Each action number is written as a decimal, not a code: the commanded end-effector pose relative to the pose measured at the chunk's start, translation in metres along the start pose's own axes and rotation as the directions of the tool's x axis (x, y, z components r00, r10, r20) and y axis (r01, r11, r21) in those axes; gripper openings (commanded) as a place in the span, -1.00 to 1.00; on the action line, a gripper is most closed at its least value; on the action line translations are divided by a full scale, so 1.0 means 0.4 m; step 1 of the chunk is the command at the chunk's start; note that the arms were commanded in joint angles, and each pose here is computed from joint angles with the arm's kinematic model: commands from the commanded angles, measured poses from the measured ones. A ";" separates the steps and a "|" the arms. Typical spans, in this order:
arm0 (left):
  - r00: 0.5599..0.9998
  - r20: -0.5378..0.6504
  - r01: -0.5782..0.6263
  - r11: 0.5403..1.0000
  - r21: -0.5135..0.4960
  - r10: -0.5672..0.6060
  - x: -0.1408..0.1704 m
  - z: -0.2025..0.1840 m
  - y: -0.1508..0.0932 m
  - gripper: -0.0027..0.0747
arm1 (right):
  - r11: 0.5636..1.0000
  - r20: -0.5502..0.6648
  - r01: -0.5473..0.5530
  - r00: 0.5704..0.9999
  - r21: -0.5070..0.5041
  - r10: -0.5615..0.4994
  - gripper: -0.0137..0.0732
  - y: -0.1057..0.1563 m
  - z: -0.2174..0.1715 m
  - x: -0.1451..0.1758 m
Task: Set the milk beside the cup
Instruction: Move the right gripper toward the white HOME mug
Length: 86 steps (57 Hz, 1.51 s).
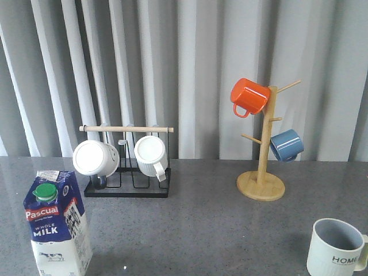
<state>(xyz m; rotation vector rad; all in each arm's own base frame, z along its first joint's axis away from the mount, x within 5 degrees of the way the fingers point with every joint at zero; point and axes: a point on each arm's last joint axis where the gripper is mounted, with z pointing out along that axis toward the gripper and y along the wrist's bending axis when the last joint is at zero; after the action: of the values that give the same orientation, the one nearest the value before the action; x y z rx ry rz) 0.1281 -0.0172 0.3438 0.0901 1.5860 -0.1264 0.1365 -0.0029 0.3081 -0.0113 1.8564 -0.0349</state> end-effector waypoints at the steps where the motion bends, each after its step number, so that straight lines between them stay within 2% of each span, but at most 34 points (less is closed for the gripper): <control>1: 0.996 0.088 0.013 1.000 -0.007 -0.013 -0.040 0.001 0.001 -0.95 | 0.999 0.115 -0.047 0.992 -0.005 0.047 -0.70 -0.001 0.001 -0.047; 17: 0.997 0.078 0.013 1.000 -0.005 -0.013 -0.038 0.001 0.000 -0.93 | 1.000 0.120 -0.031 0.992 0.002 0.031 -0.69 -0.002 0.004 -0.044; 25: 0.998 0.066 0.007 1.000 -0.005 -0.007 -0.027 0.002 0.000 -0.91 | 1.000 0.144 0.022 0.989 0.015 -0.024 -0.68 -0.002 0.014 -0.015; 39: 0.999 0.038 -0.003 0.999 -0.045 0.004 0.075 0.010 0.011 -0.90 | 1.000 0.212 0.014 0.977 0.017 -0.018 -0.67 0.001 0.032 0.084; 51: 0.998 0.058 -0.006 0.997 -0.080 0.011 0.133 0.006 0.021 -0.80 | 0.988 0.272 0.139 0.950 0.065 -0.152 -0.66 0.000 0.031 0.117; 59: 0.999 0.048 -0.007 0.997 -0.080 0.011 0.140 0.006 0.021 -0.57 | 0.986 0.256 0.131 0.954 0.104 -0.154 -0.57 -0.009 0.031 0.119; 67: 1.000 0.030 -0.006 0.997 -0.075 0.009 0.144 0.006 0.020 -0.14 | 0.983 0.238 0.102 0.962 0.152 -0.137 -0.35 -0.022 0.031 0.123; 71: 1.000 0.022 -0.006 0.997 -0.074 0.007 0.148 0.006 0.020 0.09 | 0.980 0.227 0.092 0.965 0.177 -0.132 -0.20 -0.029 0.031 0.125; 77: 1.000 0.015 -0.005 0.997 -0.073 0.006 0.152 0.005 0.020 0.41 | 0.974 0.243 0.016 0.967 0.227 -0.072 0.10 -0.043 0.027 0.123; 81: 1.000 0.015 -0.005 0.997 -0.073 0.006 0.152 0.005 0.020 0.54 | 0.966 0.246 -0.021 0.968 0.257 -0.044 0.30 -0.052 0.025 0.124; 86: 1.000 0.015 -0.004 0.997 -0.073 0.005 0.152 0.005 0.020 0.60 | 0.957 0.238 -0.045 0.971 0.287 -0.026 0.54 -0.060 0.024 0.127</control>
<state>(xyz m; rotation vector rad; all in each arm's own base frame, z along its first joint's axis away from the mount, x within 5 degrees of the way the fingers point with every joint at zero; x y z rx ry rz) 0.1283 -0.0120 0.2694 0.0580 1.6571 -0.0681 0.1298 -0.0212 0.2443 0.1283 1.6713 -0.2246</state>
